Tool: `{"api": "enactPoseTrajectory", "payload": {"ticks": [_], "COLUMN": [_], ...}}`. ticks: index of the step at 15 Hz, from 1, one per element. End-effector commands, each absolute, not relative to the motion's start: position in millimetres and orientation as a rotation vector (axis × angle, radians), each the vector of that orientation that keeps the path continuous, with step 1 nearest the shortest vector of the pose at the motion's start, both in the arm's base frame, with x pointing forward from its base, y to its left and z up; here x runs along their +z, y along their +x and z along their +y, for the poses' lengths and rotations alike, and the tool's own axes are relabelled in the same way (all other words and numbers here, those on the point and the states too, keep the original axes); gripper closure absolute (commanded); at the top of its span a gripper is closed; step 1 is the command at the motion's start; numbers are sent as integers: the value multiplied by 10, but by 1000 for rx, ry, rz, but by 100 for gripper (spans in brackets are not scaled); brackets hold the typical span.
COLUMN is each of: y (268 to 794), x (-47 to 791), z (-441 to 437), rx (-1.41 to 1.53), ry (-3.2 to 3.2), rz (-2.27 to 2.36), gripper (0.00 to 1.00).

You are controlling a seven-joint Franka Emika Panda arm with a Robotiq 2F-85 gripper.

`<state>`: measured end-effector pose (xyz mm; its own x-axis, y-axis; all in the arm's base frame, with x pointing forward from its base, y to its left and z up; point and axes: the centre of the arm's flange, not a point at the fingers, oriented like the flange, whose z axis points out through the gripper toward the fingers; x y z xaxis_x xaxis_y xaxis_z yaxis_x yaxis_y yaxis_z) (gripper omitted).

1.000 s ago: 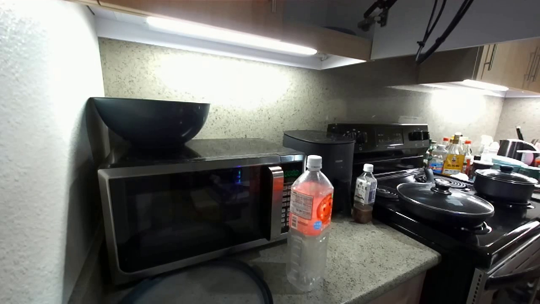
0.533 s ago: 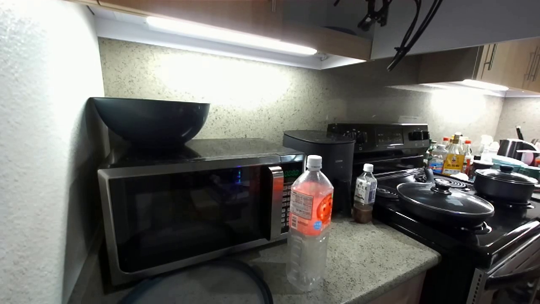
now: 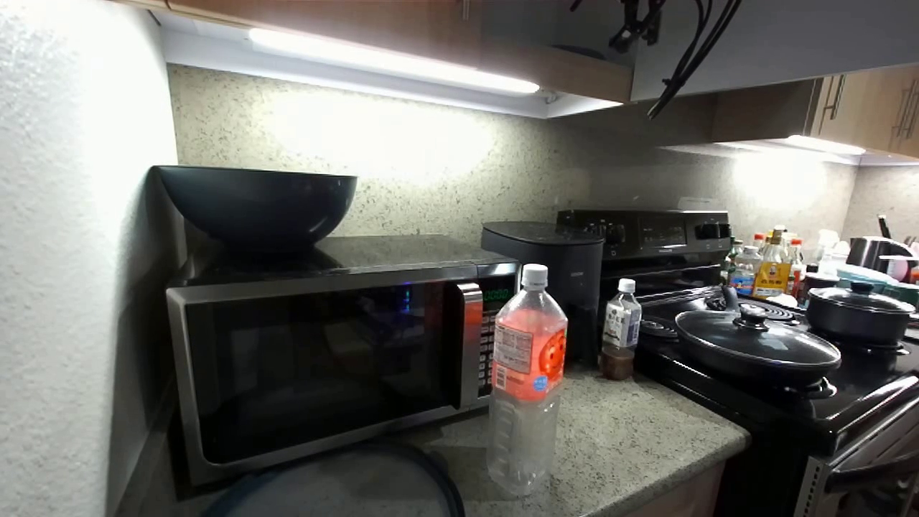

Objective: Take the lid out of the cupboard and place it on the microwave

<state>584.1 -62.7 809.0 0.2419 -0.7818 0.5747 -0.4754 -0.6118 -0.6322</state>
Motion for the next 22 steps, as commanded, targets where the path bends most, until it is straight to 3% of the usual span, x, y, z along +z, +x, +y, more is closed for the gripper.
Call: {"api": "enactPoseTrajectory", "payload": {"ticks": [1, 5, 6, 22], "y": [6104, 6364, 6142, 6478], "x": [8178, 8153, 8044, 8045], "z": [-661, -747, -758, -667], "rx": [-1349, -1347, -1348, -1279], "ry": [-2125, -2113, -2126, -2254], "rz": [1315, 1431, 1369, 1416], "gripper": [0, 0, 0, 0]}}
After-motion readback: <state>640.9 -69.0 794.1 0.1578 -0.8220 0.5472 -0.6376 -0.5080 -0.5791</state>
